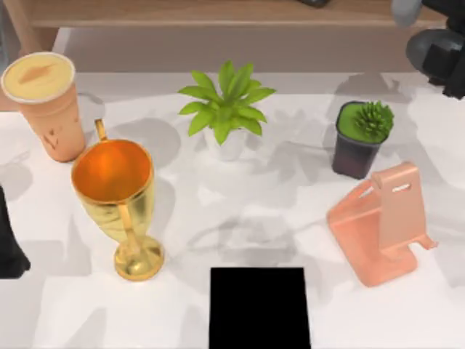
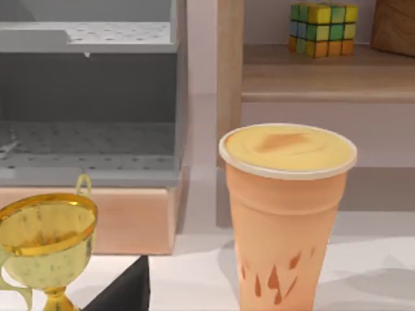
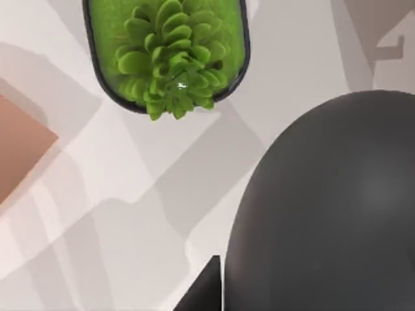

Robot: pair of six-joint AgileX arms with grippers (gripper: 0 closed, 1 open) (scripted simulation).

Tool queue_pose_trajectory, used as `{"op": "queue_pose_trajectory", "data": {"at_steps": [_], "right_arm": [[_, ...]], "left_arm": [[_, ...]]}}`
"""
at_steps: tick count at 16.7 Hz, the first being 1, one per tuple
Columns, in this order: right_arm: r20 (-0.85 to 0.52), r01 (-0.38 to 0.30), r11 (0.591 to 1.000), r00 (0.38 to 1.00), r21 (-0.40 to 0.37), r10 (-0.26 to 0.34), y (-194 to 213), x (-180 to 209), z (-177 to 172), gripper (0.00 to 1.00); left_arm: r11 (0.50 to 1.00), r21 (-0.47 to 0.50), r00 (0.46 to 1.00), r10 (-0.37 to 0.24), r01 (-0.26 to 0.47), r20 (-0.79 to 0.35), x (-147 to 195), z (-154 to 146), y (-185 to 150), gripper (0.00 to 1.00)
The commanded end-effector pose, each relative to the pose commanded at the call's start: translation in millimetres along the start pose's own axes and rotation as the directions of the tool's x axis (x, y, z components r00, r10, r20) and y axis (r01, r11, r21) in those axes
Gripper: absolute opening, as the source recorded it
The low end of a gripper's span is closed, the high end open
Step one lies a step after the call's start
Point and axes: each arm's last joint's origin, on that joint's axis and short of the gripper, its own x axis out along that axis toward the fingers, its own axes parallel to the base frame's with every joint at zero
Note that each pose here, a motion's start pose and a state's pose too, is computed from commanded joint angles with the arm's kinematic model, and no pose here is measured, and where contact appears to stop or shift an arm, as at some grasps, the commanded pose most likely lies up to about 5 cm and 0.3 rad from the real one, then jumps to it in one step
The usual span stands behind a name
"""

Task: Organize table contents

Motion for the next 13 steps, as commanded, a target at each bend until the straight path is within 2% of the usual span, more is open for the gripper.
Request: {"op": "queue_pose_trajectory", "data": {"at_steps": [3,6,9,13], "right_arm": [[0.039,0.005,0.985,0.999,-0.175,0.002,22,-9,16,0.00],[0.046,-0.030,0.933,0.998,-0.358,0.050,48,-5,32,0.00],[0.039,-0.073,0.839,0.993,-0.539,0.111,74,3,47,0.00],[0.021,-0.110,0.665,0.983,-0.739,0.185,111,15,64,0.00]], "left_arm": [[1.000,0.000,1.000,0.000,0.000,0.000,0,0,0,1.00],[1.000,0.000,1.000,0.000,0.000,0.000,0,0,0,1.00],[1.000,0.000,1.000,0.000,0.000,0.000,0,0,0,1.00],[1.000,0.000,1.000,0.000,0.000,0.000,0,0,0,1.00]]}}
